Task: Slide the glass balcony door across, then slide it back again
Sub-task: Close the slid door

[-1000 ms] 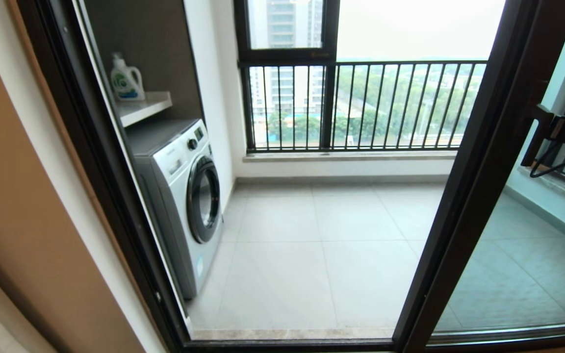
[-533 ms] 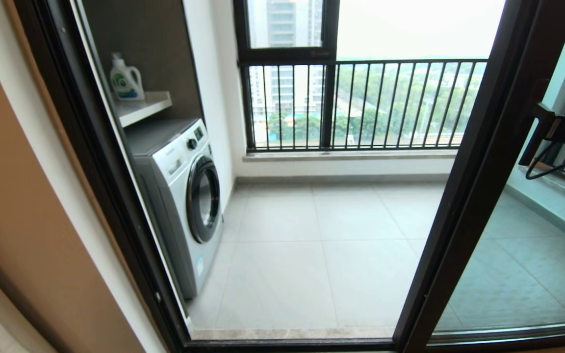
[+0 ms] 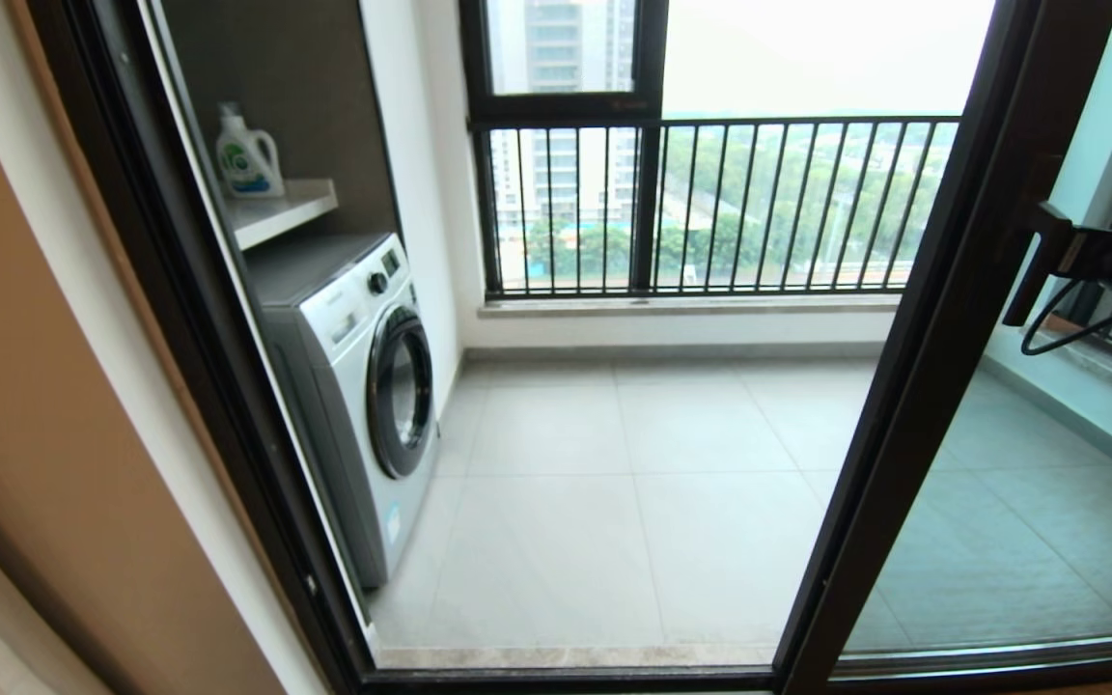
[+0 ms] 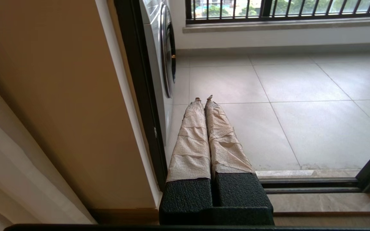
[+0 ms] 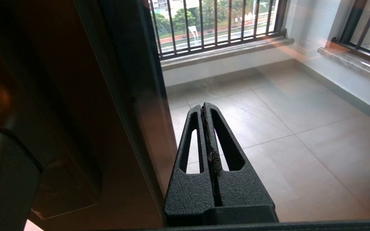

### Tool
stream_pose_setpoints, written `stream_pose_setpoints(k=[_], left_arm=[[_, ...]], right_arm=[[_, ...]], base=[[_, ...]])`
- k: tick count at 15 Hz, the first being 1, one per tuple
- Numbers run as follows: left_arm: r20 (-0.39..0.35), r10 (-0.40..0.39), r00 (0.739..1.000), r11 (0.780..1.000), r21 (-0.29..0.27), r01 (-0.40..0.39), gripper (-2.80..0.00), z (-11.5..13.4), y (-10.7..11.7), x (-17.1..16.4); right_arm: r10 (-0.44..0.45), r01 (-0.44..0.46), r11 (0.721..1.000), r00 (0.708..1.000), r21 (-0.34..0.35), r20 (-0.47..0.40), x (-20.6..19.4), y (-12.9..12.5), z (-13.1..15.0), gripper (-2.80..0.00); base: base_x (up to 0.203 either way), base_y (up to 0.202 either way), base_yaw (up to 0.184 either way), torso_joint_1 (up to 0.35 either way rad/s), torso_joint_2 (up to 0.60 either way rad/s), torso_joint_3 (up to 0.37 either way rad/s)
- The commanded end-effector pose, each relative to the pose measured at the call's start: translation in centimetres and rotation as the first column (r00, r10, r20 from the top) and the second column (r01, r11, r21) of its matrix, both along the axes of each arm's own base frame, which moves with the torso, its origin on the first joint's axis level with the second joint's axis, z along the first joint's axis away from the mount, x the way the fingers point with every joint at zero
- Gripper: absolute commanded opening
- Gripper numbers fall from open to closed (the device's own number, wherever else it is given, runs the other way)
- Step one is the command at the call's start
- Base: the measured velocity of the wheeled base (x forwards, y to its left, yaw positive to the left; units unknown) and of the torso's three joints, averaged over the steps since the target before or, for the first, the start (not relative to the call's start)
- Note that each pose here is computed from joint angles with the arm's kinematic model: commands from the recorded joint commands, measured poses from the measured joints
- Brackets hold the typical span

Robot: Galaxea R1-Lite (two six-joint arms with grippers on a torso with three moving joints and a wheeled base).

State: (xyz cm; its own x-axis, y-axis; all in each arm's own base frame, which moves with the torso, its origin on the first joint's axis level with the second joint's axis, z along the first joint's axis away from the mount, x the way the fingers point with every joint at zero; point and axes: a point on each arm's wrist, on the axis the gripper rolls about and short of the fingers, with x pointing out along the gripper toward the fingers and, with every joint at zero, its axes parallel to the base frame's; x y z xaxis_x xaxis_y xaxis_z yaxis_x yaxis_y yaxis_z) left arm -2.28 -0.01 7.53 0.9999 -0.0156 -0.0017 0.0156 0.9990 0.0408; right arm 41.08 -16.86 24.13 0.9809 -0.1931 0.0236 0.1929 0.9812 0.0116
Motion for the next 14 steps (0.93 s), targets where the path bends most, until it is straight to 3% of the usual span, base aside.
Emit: stream_pose_setpoints(k=[1, 14], left_arm=[[-0.001, 0.0, 1.0, 1.0, 0.001, 0.0, -2.8, 0.0, 0.0, 0.0], [-0.001, 0.0, 1.0, 1.0, -0.001, 0.0, -2.8, 0.0, 0.0, 0.0]], right_arm=[[0.004, -0.004, 1.0, 1.0, -0.005, 0.012, -0.3, 0.4, 0.4, -2.8], [0.079, -0.079, 0.997, 0.996, -0.013, 0.037, -0.6, 6.4, 0.4, -2.8]], base=[[0.0, 0.0, 0.0, 0.0, 0.0, 0.0], [0.0, 0.0, 0.0, 0.0, 0.0, 0.0]])
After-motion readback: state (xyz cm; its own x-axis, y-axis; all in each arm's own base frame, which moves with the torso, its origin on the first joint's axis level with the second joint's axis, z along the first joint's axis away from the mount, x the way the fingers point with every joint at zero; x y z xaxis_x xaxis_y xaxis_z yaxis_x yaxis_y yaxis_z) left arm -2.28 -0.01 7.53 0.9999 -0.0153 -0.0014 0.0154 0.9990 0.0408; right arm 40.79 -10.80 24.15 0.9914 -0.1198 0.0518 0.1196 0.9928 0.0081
